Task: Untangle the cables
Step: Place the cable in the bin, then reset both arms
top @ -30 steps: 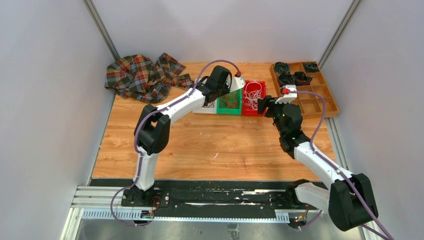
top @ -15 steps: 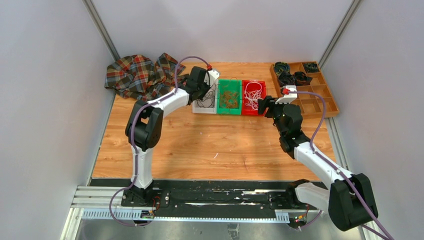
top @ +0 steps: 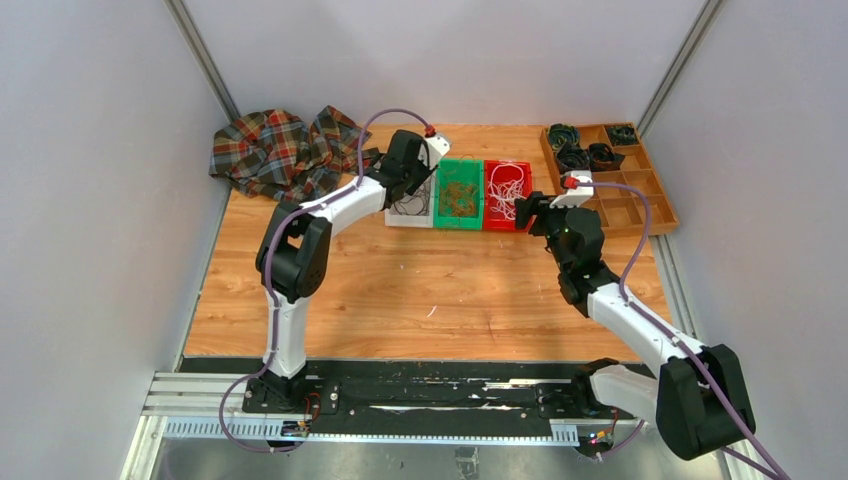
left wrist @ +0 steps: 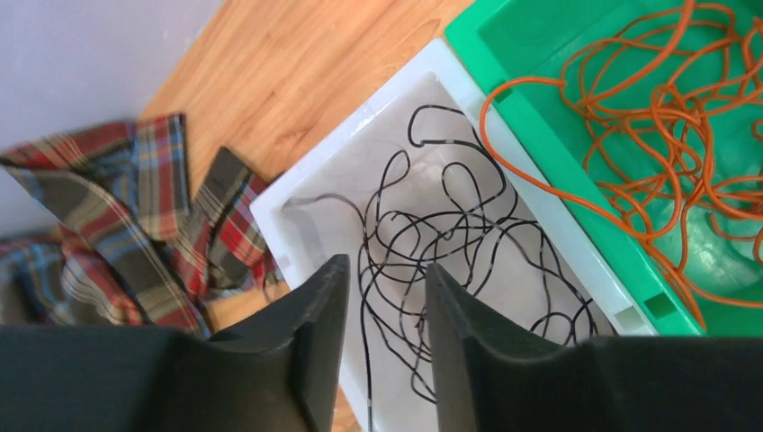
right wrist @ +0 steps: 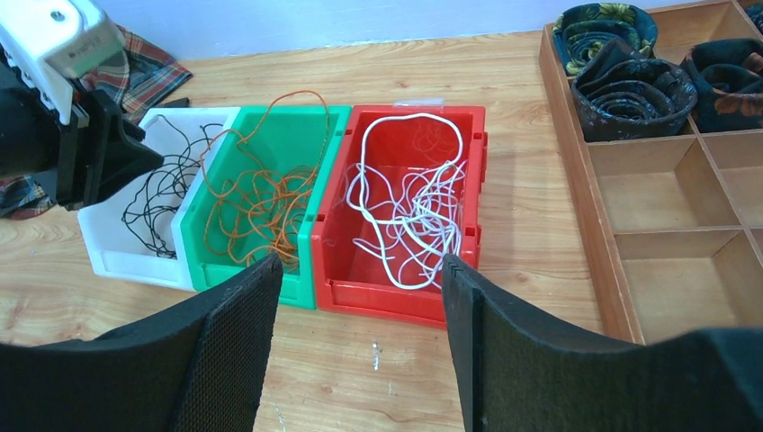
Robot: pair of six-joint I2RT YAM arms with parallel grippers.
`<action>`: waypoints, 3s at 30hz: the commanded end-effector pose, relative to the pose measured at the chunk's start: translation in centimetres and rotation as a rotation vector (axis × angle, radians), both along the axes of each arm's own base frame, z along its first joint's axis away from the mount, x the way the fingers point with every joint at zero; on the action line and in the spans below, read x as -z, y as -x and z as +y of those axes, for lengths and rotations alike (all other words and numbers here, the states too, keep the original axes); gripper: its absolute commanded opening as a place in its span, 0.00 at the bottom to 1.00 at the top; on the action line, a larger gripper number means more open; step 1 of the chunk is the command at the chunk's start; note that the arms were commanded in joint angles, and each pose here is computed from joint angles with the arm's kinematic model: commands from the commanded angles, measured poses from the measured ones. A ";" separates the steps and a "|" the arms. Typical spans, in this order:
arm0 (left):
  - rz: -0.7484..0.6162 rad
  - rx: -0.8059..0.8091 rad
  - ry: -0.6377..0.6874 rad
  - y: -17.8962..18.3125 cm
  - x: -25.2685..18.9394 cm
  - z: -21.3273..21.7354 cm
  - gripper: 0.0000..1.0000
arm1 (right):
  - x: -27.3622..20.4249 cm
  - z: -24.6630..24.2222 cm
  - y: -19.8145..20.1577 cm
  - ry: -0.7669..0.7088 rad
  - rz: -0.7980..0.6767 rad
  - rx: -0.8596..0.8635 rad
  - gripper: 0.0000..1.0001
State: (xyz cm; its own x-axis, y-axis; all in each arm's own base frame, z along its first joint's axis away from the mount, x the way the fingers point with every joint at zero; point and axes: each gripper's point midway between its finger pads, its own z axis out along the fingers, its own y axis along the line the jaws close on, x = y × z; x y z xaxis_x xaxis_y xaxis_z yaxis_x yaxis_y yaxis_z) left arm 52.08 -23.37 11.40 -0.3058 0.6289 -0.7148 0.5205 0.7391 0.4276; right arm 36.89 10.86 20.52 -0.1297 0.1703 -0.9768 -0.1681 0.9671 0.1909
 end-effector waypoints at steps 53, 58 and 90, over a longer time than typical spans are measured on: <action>0.390 0.038 0.124 -3.4 7.4 12.4 0.64 | 0.2 1.4 -1.7 -0.054 0.038 -0.037 0.51; 0.384 0.031 0.116 -3.3 8.3 12.1 0.58 | 0.2 1.5 -1.6 -0.061 0.040 -0.038 0.48; 0.046 0.012 0.085 -0.6 -5.6 3.4 0.01 | -0.9 0.0 0.3 -0.086 -0.007 0.010 0.38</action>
State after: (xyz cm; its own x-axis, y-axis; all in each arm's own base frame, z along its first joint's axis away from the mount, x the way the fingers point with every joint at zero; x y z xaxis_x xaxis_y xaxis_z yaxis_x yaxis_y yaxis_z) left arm 52.60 -18.96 17.90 -0.3419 0.5204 -0.7825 0.5527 0.7848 0.2804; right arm 37.20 11.96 21.21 -0.1452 0.2388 -0.9602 -0.1955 0.9444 0.2644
